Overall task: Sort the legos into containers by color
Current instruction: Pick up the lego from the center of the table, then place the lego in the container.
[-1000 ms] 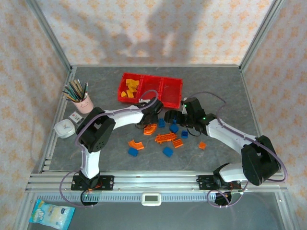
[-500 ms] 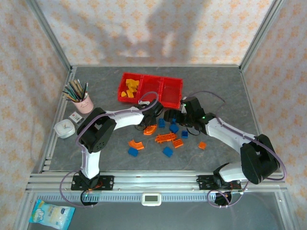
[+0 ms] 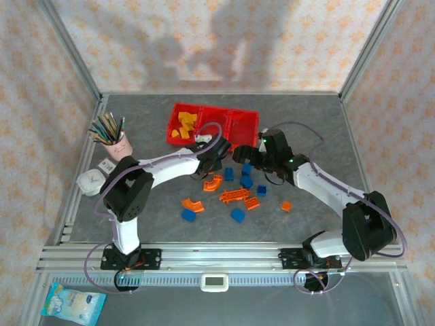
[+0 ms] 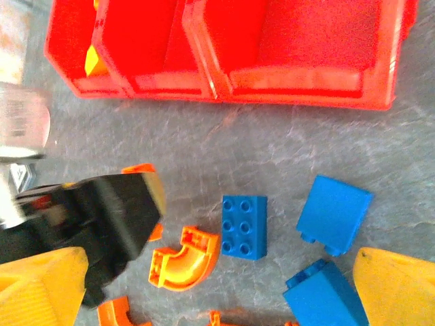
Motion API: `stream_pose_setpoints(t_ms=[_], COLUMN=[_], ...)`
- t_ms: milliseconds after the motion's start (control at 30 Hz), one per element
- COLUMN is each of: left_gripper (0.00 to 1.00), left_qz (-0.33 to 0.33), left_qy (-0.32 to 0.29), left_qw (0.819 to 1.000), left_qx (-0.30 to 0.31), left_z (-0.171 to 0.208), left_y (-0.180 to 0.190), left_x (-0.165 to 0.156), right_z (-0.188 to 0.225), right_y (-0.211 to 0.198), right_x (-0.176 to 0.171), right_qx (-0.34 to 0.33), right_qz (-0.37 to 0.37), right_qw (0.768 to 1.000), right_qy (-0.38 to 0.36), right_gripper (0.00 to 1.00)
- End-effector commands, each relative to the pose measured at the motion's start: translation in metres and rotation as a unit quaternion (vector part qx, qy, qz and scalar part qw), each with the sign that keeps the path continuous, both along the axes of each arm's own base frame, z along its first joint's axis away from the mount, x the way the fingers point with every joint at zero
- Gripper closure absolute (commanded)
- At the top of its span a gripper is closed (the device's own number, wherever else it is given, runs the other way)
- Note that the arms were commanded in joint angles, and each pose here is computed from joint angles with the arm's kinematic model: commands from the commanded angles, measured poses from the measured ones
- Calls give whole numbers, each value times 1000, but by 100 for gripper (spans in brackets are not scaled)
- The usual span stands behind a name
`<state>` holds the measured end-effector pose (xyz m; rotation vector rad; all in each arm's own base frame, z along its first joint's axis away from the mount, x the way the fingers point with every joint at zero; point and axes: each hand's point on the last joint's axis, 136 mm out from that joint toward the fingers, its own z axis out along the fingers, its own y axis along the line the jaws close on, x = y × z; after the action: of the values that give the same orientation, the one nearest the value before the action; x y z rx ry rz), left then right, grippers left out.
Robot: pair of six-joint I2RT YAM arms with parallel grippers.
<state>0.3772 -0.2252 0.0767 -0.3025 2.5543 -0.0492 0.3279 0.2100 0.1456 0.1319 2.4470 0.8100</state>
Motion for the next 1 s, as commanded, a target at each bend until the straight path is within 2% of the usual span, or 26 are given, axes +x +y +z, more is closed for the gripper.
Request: stream_pose_setpoints(t_ms=[0, 167, 333, 500, 600, 667, 767, 967], left_gripper=[61, 61, 62, 62, 59, 52, 46, 45], left_qz=[10, 0, -18, -26, -36, -36, -36, -54], left_qy=[-69, -109, -112, -102, -100, -105, -113, -90], left_qw=[997, 994, 993, 994, 993, 993, 992, 994], left_qx=[25, 29, 33, 40, 46, 50, 52, 34], left_z=[58, 98, 90, 73, 70, 74, 85, 100], left_y=[15, 18, 10, 7, 2, 1, 4, 4], left_x=[29, 83, 138, 175, 185, 188, 188, 159], right_z=[12, 16, 21, 28, 32, 35, 39, 44], right_y=[-13, -27, -34, -32, -33, -33, -31, -32], right_x=[13, 31, 43, 48, 50, 51, 50, 39], right_qx=[11, 27, 34, 33, 28, 26, 27, 22], right_qz=[-36, -69, -88, -83, -82, -81, -75, -58], right_qw=[999, 997, 995, 996, 996, 996, 996, 998], right_qy=[-2, -5, -16, -20, -25, -29, -32, -29], right_gripper=[0, 0, 0, 0, 0, 0, 0, 0])
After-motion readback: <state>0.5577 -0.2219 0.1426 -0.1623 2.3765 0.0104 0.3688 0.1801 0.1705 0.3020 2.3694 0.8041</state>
